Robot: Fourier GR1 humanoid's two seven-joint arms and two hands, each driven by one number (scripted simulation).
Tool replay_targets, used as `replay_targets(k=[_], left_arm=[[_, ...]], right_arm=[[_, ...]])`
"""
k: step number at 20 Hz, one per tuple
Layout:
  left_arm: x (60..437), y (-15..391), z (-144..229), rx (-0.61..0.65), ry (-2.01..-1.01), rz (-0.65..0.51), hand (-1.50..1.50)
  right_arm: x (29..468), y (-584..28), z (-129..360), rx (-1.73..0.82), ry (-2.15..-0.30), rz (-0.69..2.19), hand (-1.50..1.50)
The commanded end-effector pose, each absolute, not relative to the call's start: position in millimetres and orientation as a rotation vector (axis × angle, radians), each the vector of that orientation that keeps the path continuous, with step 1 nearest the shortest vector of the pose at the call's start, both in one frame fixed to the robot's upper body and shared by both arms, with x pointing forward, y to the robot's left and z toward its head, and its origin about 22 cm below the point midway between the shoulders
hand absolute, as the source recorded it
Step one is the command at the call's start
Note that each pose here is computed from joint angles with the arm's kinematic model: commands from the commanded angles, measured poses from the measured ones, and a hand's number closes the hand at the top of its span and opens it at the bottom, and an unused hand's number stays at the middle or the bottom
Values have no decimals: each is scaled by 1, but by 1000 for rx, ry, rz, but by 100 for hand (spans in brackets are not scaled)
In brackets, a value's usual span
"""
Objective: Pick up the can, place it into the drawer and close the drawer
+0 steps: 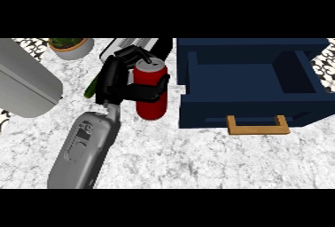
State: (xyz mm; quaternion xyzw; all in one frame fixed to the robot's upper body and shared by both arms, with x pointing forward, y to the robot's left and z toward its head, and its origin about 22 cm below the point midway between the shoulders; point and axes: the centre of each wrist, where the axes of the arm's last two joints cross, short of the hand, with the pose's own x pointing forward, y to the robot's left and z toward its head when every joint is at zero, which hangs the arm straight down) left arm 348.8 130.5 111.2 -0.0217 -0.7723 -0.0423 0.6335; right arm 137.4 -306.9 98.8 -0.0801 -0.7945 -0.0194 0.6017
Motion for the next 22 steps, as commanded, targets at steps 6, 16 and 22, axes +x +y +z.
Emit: replay_targets(k=[6,16,22], left_arm=[[365,60,195,-50,-1837,-157,150],[394,7,230,18,-1816,-166,150],[399,-8,241,-1,-1792,-203,150]], right_arm=[[133,-310,93,-176,-1831,-21,-150],[142,-309,91,-189,-1848,-20,-150],[141,-311,109,-172,-1818,-26,-150]])
